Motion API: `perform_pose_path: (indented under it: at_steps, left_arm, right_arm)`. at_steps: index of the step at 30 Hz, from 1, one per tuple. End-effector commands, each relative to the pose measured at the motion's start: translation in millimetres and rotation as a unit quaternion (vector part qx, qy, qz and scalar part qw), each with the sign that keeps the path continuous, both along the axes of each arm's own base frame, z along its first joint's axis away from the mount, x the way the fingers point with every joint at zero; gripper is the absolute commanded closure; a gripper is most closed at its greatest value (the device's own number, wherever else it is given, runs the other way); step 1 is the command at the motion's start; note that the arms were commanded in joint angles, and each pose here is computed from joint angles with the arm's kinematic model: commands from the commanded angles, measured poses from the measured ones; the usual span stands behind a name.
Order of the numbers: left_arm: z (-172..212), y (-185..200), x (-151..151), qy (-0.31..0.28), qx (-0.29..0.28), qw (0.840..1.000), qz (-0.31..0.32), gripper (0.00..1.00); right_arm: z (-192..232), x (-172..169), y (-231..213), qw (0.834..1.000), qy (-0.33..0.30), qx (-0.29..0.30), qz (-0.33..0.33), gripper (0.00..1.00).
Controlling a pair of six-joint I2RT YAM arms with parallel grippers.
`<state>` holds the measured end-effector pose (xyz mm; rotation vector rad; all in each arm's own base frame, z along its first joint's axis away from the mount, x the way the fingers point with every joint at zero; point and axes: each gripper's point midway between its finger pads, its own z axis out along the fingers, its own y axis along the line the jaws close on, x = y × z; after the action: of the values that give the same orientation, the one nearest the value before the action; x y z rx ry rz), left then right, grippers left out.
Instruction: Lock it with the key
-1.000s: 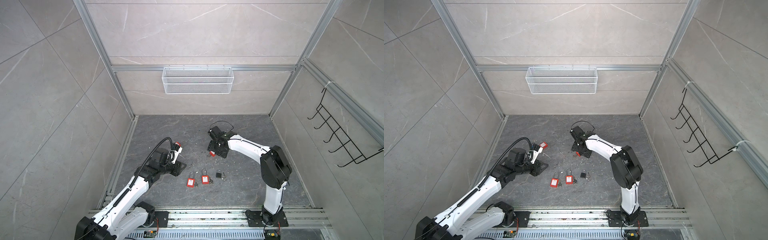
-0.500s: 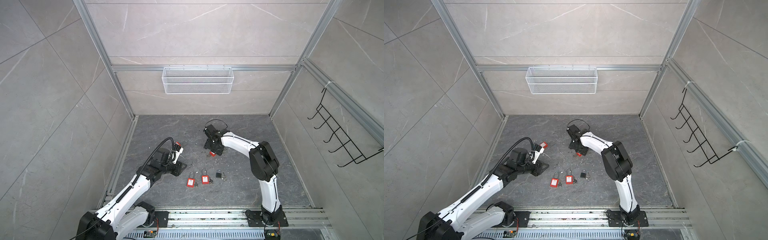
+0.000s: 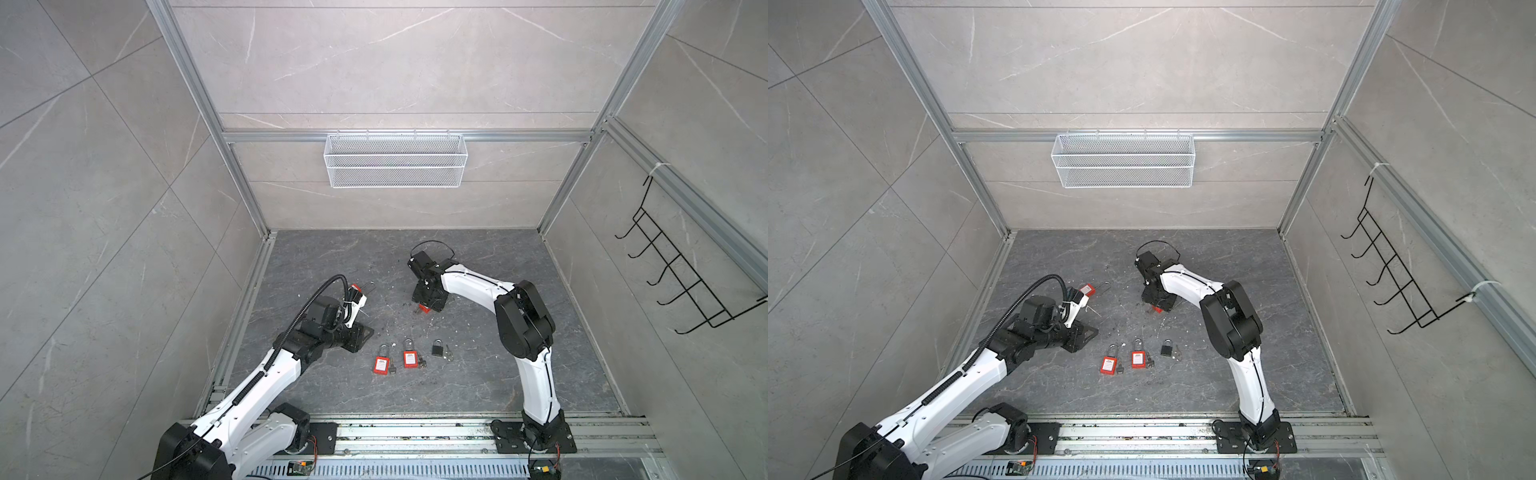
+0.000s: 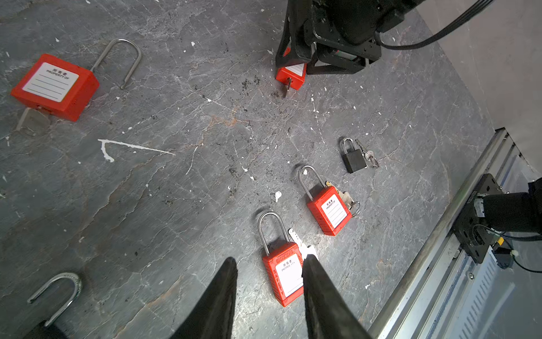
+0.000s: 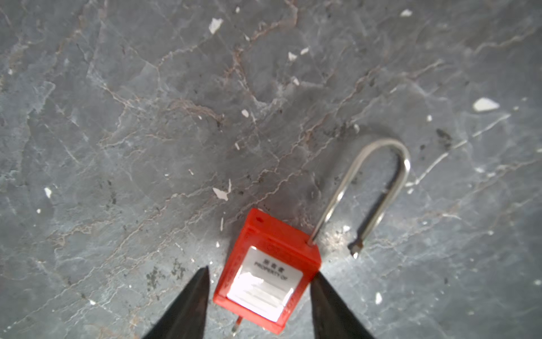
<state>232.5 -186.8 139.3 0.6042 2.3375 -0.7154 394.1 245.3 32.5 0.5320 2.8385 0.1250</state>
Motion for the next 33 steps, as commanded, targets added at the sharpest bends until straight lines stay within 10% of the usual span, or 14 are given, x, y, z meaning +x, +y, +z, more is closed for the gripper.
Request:
perform_pose_path:
  at_steps: [1,20,33]
  left_arm:
    - [7.3,-1.9,-1.0,-0.006,-0.013,1.0,0.002,0.6]
    - [11.9,0.3,-9.9,-0.005,-0.02,1.0,0.008,0.62]
    - [18.9,-7.0,-11.4,-0.006,-0.014,1.0,0.003,0.63]
  right_arm:
    - [-13.3,-10.4,-8.9,0.999,0.023,-0.021,0.019,0.49]
    - [-10.0,-47.5,-18.7,0.966,0.052,-0.049,0.248,0.57]
    - [-21.9,-46.8,-18.1,0.975,0.065,-0.043,0.209,0.49]
